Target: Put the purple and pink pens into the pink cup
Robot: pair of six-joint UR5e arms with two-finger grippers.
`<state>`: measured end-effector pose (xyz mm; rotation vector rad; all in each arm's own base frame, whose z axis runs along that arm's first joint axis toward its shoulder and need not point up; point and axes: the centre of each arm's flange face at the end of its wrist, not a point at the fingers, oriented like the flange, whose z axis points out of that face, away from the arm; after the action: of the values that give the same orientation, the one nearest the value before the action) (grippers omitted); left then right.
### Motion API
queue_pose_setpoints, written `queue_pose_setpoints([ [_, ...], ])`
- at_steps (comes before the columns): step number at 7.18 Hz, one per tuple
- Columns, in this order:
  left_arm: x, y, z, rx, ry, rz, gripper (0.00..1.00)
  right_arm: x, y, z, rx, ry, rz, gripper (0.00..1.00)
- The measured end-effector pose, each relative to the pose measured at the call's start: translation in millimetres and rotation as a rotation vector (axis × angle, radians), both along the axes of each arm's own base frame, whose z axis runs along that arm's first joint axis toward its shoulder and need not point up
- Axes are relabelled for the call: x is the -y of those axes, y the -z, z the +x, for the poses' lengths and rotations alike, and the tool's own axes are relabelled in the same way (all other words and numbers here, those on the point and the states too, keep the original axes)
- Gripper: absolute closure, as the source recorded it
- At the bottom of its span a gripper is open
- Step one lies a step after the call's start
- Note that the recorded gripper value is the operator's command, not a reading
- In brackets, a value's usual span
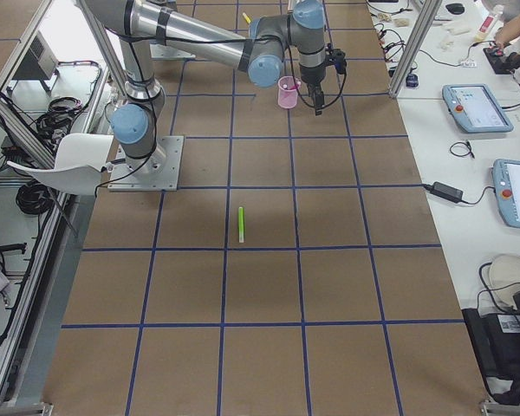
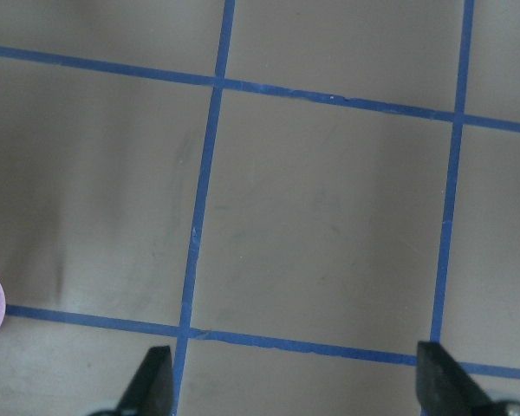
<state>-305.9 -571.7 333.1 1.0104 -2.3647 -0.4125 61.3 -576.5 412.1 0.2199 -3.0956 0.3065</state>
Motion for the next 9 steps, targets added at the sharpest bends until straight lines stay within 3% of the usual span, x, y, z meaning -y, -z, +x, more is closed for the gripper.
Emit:
queue_pose_setpoints([
  [2,-1.4,-49.4,51.7,0.026,0.091,-0.095,0.00,-25.5,-59.4,18.5,0.021,0.036,0.051,0.00],
  [4,-32.3,-83.2,96.3,0.243,0.379,-0.173,0.00,-62.6,-89.0,61.8,0.027,0.029,0.091,0.00],
  [6,-70.0,-127.2,120.3,0.410,0.667,-0.285,0.00,-66.9,-81.5,75.1,0.024,0.016,0.120,0.00],
  [9,-93.8,-163.4,139.8,0.532,0.868,-0.395,0.00,-73.2,-75.8,62.7,-0.020,0.054,0.152,0.00],
])
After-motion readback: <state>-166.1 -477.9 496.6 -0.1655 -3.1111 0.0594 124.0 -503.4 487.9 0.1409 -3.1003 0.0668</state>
